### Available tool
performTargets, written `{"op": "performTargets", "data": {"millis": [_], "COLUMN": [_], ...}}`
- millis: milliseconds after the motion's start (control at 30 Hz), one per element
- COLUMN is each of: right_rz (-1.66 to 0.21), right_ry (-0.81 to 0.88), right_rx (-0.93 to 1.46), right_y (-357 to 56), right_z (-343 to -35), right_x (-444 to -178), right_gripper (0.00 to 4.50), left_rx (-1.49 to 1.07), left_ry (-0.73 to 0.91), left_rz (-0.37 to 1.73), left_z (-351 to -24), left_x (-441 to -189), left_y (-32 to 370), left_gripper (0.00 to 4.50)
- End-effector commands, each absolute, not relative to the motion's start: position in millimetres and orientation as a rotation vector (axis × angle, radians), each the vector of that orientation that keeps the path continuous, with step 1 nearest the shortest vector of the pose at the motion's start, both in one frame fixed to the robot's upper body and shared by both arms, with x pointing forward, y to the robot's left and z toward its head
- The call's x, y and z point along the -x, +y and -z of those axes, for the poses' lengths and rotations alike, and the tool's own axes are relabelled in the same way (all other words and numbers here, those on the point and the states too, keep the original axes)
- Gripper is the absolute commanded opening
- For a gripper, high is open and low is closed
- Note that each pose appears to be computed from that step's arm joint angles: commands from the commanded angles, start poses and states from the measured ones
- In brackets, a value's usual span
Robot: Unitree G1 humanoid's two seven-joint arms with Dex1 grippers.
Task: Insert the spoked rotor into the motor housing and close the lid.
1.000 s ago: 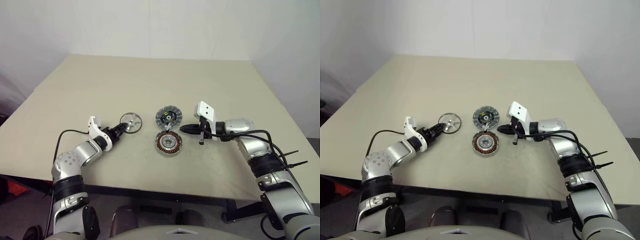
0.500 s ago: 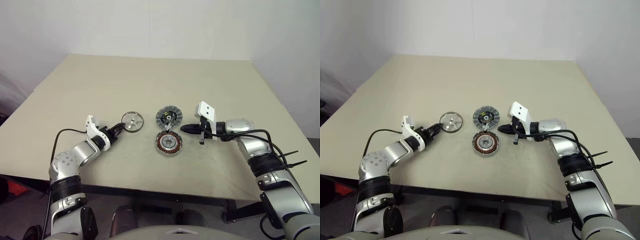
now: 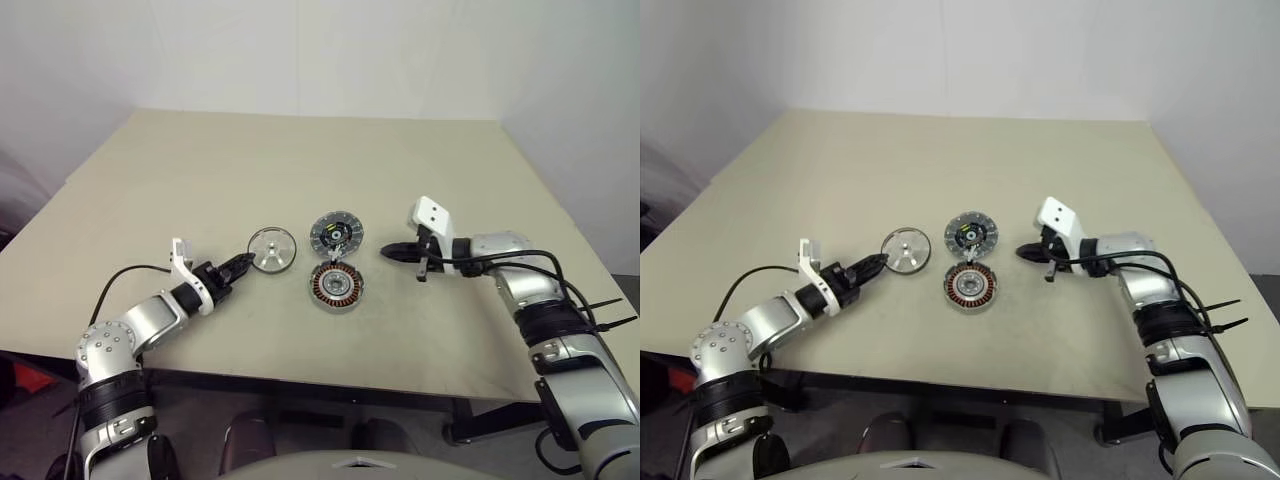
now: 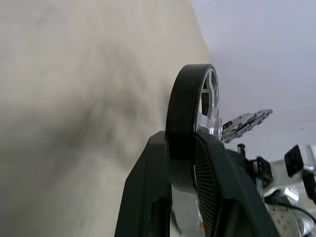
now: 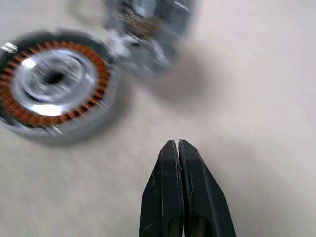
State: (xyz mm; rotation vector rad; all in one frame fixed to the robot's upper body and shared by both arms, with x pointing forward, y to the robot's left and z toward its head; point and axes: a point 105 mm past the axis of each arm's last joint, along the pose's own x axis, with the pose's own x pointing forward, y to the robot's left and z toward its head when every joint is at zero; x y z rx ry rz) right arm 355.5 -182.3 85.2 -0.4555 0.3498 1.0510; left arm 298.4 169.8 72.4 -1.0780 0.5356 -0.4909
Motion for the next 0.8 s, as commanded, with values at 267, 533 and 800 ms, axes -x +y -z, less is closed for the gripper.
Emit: {"op": "performTargets", "data": {"millis": [267,533,800], "right_rz": [-1.046,-1.141,-1.185], "right_ry": [0.305,0.277,0.253], "right_rx": [0.496,0.487,0.503], "right_y": [-197.2,-187.0,-186.6], "right_z": [-102.1,-98.0,-102.9], "right_x": [-363.0,-347.7,-338.4], "right_gripper": [0.00,0.00,0.00], "left_rx": [1.142,1.145,1.131], "left_ry": [0.599,0.729,0.764], "left_rz": [0.720,0.807,0.812], "left_z": [-96.1,-90.5,-88.5], "left_x": [-289.3,-280.4,-288.5], "left_y": [118.9,92.9,86.7], "left_gripper": [0.38,0.38,0.38]}}
